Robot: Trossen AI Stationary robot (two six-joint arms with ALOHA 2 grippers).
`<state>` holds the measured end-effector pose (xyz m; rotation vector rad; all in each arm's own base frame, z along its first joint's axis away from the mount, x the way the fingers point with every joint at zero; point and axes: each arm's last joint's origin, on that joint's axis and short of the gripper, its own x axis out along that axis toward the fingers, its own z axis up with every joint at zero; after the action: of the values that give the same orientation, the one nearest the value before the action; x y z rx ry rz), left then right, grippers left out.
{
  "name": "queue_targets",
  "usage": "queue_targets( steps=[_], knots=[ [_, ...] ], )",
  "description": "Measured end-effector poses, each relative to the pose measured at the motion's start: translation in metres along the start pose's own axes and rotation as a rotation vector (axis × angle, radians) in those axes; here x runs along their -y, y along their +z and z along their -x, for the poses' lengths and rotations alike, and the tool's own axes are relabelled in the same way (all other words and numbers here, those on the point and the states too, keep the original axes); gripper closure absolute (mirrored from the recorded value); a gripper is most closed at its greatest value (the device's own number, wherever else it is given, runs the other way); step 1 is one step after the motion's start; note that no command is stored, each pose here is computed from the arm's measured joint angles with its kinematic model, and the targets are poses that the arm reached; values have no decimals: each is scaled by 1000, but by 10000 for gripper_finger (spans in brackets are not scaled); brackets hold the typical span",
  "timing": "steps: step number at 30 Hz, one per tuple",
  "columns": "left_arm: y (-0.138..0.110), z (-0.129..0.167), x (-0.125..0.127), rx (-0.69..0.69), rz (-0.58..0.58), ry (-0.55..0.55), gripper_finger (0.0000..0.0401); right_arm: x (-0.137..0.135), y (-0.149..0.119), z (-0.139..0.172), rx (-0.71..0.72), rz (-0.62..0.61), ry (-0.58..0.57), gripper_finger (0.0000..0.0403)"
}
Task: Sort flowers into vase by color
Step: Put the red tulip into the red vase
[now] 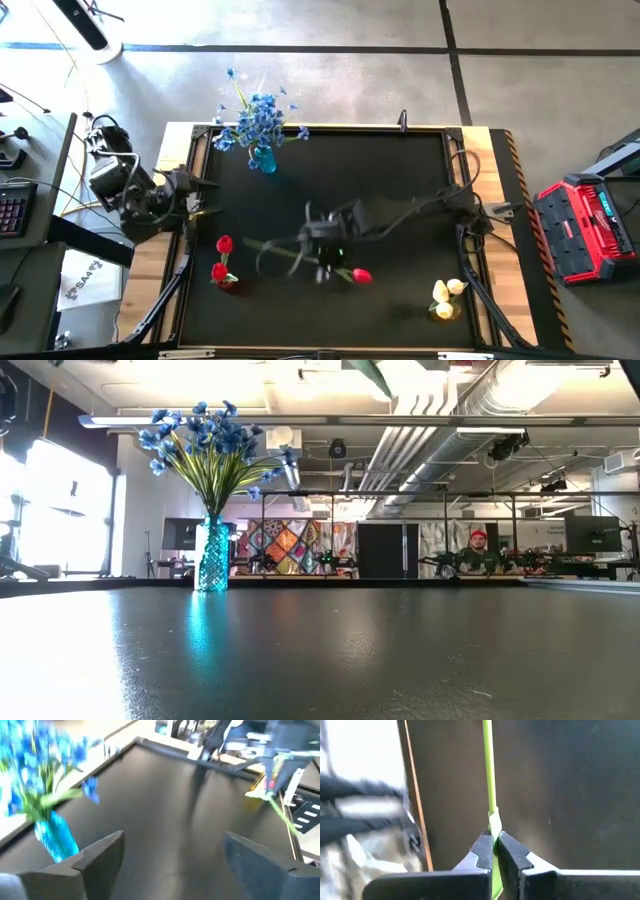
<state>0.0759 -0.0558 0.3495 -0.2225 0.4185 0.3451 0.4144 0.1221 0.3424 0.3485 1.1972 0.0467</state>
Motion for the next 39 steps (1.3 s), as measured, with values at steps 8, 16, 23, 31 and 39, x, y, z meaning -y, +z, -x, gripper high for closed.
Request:
queue_targets(
  steps=[8, 16, 23, 31, 39],
  knots=[
    [36, 14, 13, 146, -307, -42, 135, 50, 42, 33, 191, -354, 188, 403],
    [50, 8, 47, 248, -780, 7, 139, 80, 82, 52, 381, -548, 470, 403],
    [51, -20, 72, 209, -1016, 155, 140, 84, 92, 58, 429, -578, 579, 403],
    [50, -59, 83, 88, -1216, 219, 140, 83, 93, 51, 378, -580, 610, 403],
    [56, -70, 76, 51, -1221, 245, 165, 86, 96, 51, 400, -605, 612, 403]
  ],
)
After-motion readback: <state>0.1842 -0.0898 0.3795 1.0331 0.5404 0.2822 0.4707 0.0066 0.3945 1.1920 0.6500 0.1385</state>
